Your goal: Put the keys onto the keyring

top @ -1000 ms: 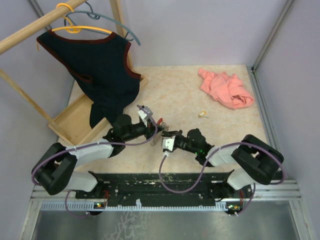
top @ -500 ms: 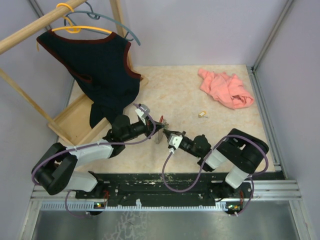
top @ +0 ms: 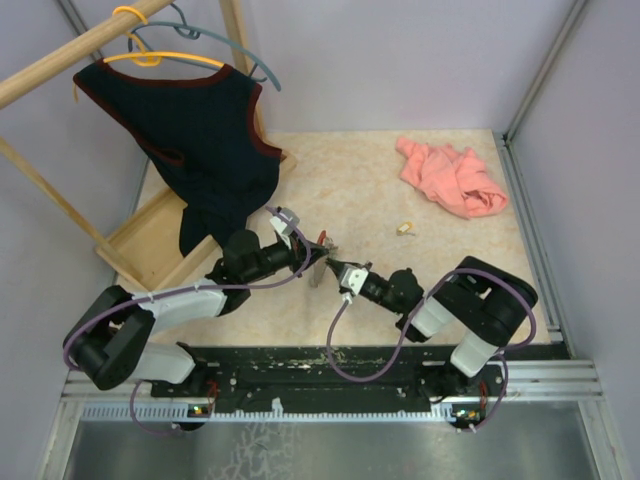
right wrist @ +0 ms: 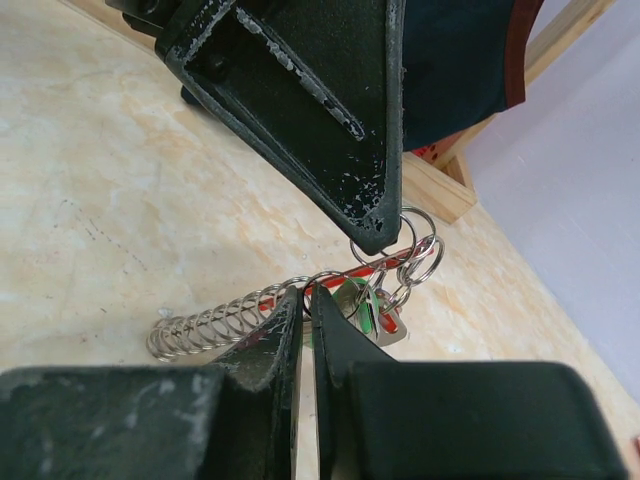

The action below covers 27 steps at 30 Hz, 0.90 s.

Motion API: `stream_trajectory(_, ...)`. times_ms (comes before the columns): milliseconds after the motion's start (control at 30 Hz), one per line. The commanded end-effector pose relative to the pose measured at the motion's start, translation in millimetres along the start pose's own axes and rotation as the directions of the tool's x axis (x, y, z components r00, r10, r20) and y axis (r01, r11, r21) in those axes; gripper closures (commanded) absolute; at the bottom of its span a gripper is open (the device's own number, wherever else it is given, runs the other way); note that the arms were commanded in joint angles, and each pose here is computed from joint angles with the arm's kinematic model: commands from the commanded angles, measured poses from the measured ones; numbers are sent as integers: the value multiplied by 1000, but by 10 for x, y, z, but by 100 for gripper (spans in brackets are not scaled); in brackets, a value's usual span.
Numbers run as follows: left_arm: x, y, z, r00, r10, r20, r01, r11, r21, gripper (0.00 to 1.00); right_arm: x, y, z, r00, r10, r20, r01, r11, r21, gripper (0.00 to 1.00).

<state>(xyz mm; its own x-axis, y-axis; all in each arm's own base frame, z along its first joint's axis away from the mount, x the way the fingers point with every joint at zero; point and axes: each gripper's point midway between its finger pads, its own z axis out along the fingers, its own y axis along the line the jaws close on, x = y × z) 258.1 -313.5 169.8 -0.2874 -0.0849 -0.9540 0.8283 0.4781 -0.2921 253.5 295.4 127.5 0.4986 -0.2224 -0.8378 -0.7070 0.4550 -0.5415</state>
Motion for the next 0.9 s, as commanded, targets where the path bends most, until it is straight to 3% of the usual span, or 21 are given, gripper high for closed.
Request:
stream_trajectory(0, -138, -113, 4, 999, 2, 46, -4, 999, 45, 100, -158, -142, 102, 997, 22, 68, -24, 999, 29, 98)
stream_trajectory(167, -50, -15, -16, 999, 28, 31, -28, 1000, 1, 100, -179, -76, 85, 996, 76, 48, -74, 996, -41, 100)
stream_trajectory(500, 118, 154, -37, 996, 86, 11, -85, 995, -59, 91, -183, 173, 56, 952, 230, -202, -278, 926, -256, 100)
stream_trajectory(867, 206, 310, -272, 979, 193, 60, -183, 972, -151, 76, -142, 98, 65, 831, 335, -443, -471, 849, -241, 100)
